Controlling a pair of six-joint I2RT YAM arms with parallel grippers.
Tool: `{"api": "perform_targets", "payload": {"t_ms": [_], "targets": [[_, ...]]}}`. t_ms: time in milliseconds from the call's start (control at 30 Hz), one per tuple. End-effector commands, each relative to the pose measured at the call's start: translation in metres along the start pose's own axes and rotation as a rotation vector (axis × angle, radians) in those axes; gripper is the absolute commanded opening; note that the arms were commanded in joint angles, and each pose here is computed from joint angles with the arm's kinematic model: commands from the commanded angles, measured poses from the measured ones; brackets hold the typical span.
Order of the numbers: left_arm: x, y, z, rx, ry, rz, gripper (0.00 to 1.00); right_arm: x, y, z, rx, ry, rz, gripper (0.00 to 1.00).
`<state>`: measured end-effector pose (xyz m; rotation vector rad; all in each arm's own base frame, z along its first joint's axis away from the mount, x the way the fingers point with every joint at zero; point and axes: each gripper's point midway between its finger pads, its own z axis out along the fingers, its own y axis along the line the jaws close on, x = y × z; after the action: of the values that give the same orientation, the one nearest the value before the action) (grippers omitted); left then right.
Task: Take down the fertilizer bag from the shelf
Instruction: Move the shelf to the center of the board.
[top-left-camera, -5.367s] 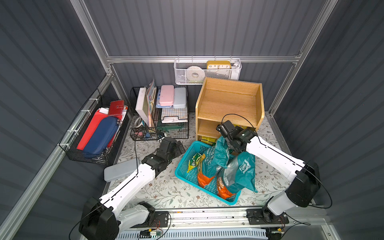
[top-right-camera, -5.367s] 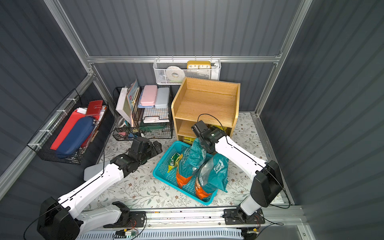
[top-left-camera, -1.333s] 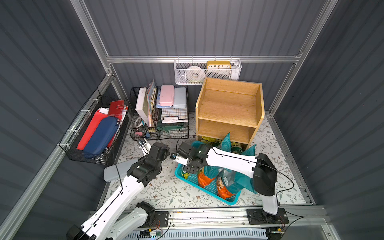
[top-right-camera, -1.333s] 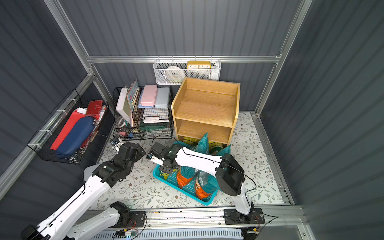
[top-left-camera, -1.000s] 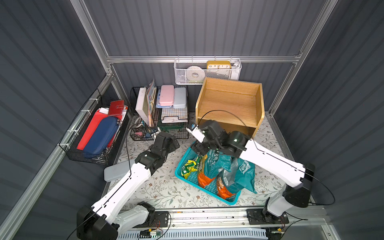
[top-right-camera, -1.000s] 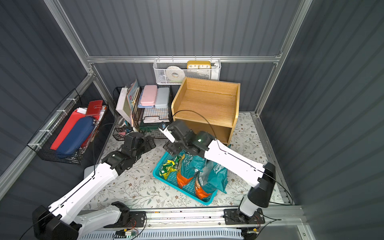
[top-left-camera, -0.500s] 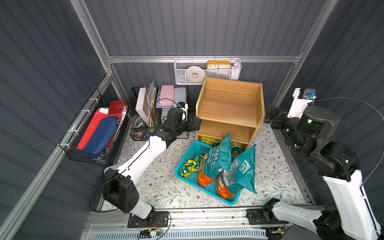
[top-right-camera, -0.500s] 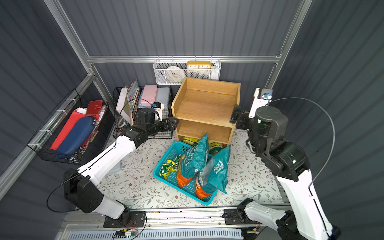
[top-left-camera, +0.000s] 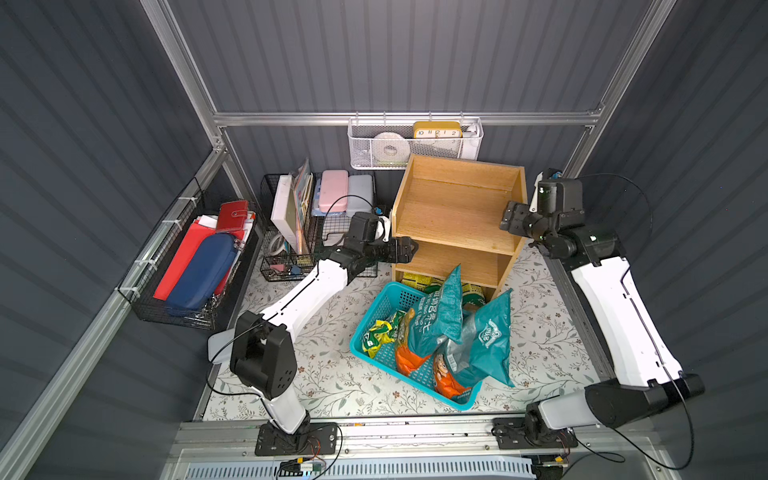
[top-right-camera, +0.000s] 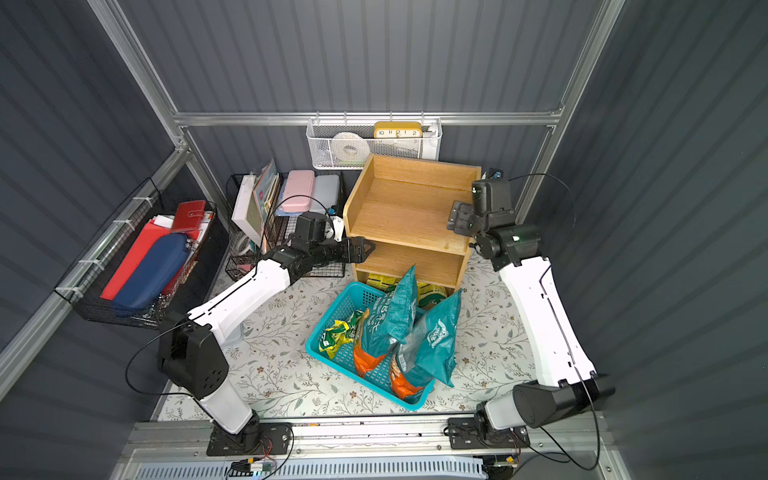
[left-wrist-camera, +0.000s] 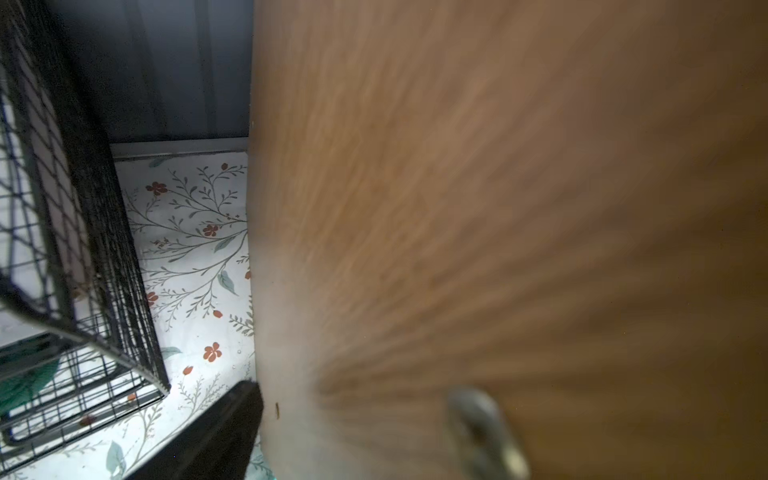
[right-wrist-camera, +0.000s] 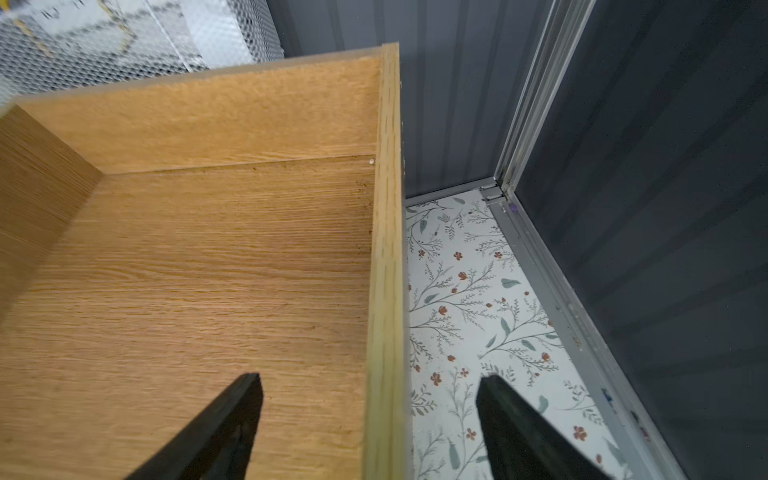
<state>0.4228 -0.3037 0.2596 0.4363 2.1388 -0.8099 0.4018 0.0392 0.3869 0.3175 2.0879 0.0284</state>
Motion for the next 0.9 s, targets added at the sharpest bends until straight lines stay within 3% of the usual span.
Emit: {"api": "perform_targets", "payload": {"t_ms": [0,133,267,433,600,867], "targets": [[-0.024,-0.005,0.006,0.025,-0.066,0.038,0.99,-0.008,-0.003,0.0,-0.002,-0.052,0.061,0.61],[-0.019,-0.006,0.018,0.062,-0.043,0.035,0.98,-0.001,-0.013,0.004,0.041,-0.068,0.071,0.27],[-0.023,-0.016,0.033,0.134,-0.022,0.042,0.97,-0.001,-0.031,-0.009,0.11,-0.105,0.081,0.11],[-0.021,-0.039,0.057,0.278,0.064,0.001,0.96,-0.012,-0.062,-0.054,0.198,-0.225,0.096,0.05],[-0.017,-0.07,0.076,0.334,0.106,0.052,0.95,-0.024,-0.09,-0.097,0.302,-0.304,0.076,0.05],[-0.004,-0.114,0.115,0.399,0.164,0.058,0.95,-0.014,-0.125,-0.092,0.433,-0.289,0.055,0.05]]}}
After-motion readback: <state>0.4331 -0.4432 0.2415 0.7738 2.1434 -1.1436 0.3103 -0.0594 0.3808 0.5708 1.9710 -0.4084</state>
